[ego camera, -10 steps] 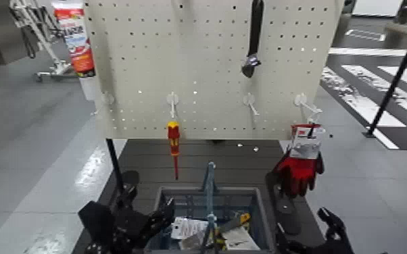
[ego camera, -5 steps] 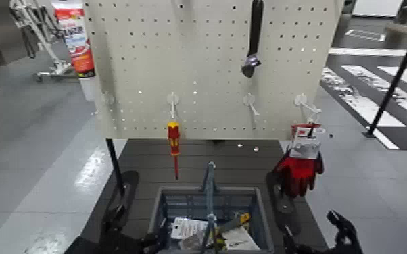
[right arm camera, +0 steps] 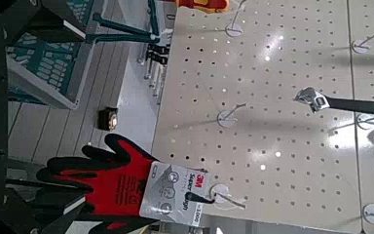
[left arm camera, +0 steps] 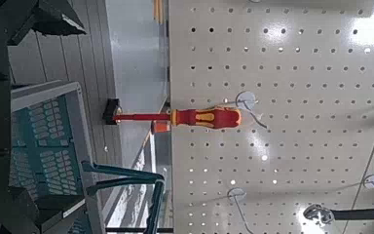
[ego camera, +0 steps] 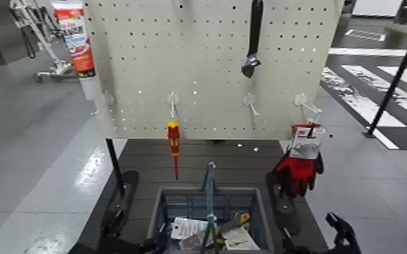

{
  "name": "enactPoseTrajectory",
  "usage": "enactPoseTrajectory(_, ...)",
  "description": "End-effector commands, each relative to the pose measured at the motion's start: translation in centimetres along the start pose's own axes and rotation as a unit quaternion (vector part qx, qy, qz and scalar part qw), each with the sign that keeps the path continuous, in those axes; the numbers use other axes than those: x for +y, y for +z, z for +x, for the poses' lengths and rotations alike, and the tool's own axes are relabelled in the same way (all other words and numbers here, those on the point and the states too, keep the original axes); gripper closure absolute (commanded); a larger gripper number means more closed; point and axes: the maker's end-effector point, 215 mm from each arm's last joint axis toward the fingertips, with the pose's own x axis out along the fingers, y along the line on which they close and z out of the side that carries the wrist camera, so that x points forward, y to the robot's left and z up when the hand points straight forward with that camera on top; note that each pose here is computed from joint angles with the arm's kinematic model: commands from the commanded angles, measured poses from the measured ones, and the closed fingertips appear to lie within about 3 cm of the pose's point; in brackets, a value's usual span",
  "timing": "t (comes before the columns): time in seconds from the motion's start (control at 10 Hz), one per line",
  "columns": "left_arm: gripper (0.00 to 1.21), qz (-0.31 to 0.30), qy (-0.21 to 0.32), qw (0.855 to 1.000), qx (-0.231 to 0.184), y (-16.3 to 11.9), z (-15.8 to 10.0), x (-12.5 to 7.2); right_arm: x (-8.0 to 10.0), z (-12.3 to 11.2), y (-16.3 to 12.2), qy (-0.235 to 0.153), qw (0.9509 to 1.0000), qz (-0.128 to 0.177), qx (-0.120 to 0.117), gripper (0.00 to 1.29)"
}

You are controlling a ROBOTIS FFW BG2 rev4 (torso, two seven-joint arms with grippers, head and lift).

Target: Put the yellow paint brush into the crate.

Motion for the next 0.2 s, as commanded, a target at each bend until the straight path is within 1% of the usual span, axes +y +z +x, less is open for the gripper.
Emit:
enactPoseTrajectory(0.1, 0.00, -0.002, -0.001, 1.000, -0.001, 0.02, 0.08, -0.29, -0.10, 0.06, -0.11, -0.004, 0.9999, -0.007, 0.006, 0.15)
enactPoseTrajectory(0.2, 0.00, -0.002, 0.000, 1.000, -0.001, 0.02, 0.07, -0.20, -0.10, 0.05, -0.40, -0.005, 0.9999, -0.008, 0.015, 0.14)
